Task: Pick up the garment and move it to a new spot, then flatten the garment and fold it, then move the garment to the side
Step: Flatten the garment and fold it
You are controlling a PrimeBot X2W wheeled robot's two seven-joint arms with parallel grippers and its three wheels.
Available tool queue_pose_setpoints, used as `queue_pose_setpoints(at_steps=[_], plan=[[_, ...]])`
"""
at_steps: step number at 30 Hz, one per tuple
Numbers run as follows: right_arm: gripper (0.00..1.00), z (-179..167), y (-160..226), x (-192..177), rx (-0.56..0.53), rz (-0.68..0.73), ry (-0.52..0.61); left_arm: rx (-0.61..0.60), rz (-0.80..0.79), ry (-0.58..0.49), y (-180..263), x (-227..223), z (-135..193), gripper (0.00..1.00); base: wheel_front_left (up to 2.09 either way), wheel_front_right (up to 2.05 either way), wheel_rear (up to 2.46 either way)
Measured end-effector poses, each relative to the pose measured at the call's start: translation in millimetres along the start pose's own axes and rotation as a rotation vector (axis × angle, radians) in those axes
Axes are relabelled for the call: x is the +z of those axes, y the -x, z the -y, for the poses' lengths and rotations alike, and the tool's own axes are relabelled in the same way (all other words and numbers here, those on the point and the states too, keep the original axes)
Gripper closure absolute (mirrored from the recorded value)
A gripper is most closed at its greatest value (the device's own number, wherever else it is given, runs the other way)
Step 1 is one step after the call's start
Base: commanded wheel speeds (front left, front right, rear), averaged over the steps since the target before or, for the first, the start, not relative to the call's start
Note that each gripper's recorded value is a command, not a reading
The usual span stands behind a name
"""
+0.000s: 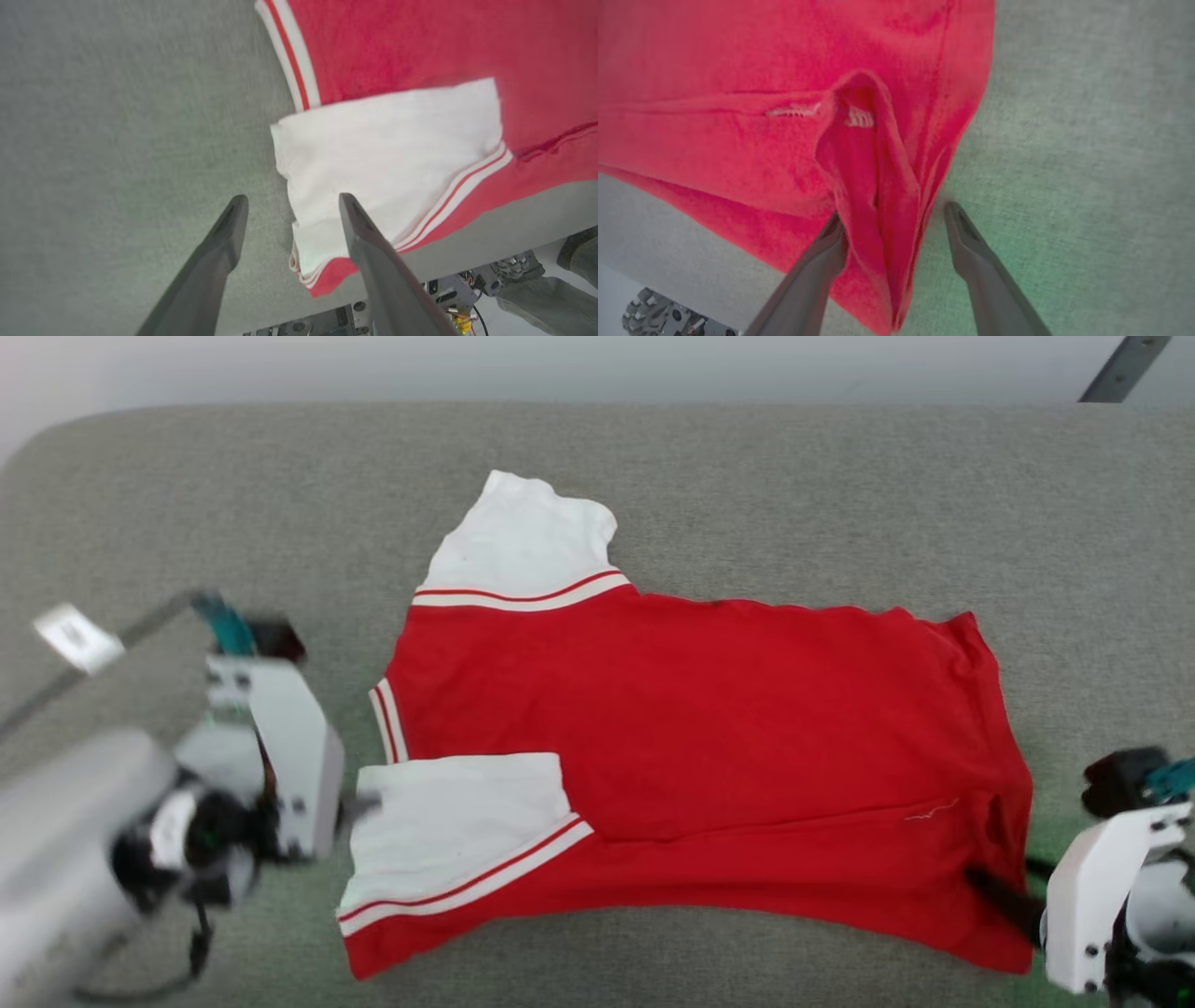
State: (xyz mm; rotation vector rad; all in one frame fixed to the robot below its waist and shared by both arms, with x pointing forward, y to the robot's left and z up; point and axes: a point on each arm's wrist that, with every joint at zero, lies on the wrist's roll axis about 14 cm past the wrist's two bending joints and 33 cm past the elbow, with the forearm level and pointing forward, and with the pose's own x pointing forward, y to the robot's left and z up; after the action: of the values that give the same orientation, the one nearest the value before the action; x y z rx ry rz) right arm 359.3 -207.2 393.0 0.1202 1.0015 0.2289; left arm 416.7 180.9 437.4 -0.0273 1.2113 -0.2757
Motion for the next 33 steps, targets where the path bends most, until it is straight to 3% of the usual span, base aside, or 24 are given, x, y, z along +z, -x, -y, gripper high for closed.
queue_pose_setpoints(at_steps=[8,14,18,24,33], plan=[[0.00,4,27,84,-0.047,0.428,-0.005,0.019,0.291,-0.120,14,97,2,0.00,0.00,0.00,0.00],[0.00,2,59,139,-0.087,0.780,0.078,0.006,0.480,-0.180,6,159,7,0.00,0.00,0.00,0.00],[0.00,4,74,156,-0.119,0.947,0.129,-0.013,0.548,-0.226,-5,190,15,0.00,0.00,0.00,0.00],[0.00,12,75,157,-0.159,1.040,0.145,-0.045,0.563,-0.263,-31,219,30,0.00,0.00,0.00,0.00],[0.00,25,48,141,-0.184,0.977,0.108,-0.064,0.418,-0.250,-87,231,32,0.00,0.00,0.00,0.00]])
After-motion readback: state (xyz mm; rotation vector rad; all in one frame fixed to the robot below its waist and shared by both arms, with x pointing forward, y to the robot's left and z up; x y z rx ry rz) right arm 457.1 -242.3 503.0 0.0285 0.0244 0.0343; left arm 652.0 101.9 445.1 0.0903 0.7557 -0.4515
